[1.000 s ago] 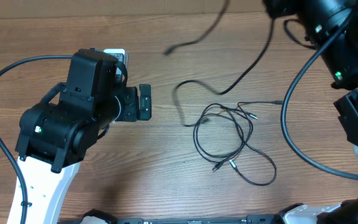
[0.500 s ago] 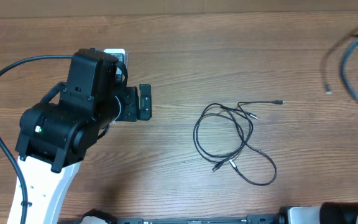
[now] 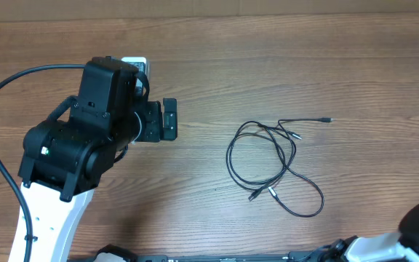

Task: Untangle cables
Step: 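Bring the right gripper back down toward the cable pile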

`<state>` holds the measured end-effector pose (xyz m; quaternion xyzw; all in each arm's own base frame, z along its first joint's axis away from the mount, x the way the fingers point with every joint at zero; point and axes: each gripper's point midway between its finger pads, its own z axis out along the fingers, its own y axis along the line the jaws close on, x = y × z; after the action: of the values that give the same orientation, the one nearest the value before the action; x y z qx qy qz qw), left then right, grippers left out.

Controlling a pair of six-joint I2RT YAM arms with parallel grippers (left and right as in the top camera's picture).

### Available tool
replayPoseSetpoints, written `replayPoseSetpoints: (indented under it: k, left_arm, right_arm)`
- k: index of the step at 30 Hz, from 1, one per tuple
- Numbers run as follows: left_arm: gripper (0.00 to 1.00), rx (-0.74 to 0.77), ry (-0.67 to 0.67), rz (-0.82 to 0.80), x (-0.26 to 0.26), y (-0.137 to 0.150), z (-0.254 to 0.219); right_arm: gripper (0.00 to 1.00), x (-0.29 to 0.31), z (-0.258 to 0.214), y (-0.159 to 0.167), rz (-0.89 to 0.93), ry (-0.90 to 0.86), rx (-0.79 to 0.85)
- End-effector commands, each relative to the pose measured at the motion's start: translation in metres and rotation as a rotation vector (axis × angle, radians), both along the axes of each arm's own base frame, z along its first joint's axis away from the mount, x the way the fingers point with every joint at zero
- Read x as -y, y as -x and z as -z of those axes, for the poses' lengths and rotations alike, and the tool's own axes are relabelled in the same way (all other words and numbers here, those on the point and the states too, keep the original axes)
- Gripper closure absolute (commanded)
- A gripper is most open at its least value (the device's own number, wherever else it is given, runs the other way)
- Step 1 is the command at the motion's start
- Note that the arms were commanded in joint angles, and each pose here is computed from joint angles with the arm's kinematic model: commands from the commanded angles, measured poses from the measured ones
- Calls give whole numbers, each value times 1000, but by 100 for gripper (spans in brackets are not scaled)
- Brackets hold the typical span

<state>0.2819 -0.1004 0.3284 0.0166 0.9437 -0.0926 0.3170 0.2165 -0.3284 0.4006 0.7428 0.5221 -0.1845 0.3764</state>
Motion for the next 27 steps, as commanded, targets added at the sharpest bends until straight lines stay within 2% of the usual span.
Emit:
replayPoseSetpoints:
  k: [1, 8, 14, 16, 17, 18, 19, 20, 22, 23, 25, 27]
  left_arm:
    - [0, 23, 3, -13, -3, -2, -8]
    - [0, 23, 3, -13, -3, -2, -8]
    - [0, 23, 3, -13, -3, -2, -8]
    - [0, 23, 3, -13, -2, -2, -8]
    - [0, 23, 3, -13, -3, -2, -8]
    - [0, 23, 3, -13, -3, -2, -8]
    - [0, 23, 3, -13, -3, -2, -8]
    - [0, 23, 3, -13, -3, -2, -8]
    - [0, 23, 3, -13, -3, -2, -8]
    - [0, 23, 3, -13, -3, -2, -8]
    - [0, 23, 3, -13, -3, -2, -8]
    - [0, 23, 3, -13, -3, -2, -8]
  right_arm:
    - [96, 15, 38, -10, -9, -192, 114]
    - [96, 47, 89, 16, 92, -338, 67]
    - [96, 47, 117, 7, 63, -456, 99]
    - [84, 43, 124, 1, 45, -488, 115]
    - [60, 42, 129, 0, 39, -506, 117]
    - [48, 41, 131, -1, 39, -513, 116]
    - [27, 40, 133, 0, 39, -521, 112]
    - [14, 39, 136, 0, 38, -530, 107]
    - [2, 37, 140, -1, 22, -542, 94]
    - [0, 36, 143, -1, 12, -551, 90]
    - [0, 33, 146, -7, -45, -566, 86]
    - [0, 23, 148, -21, -179, -592, 82]
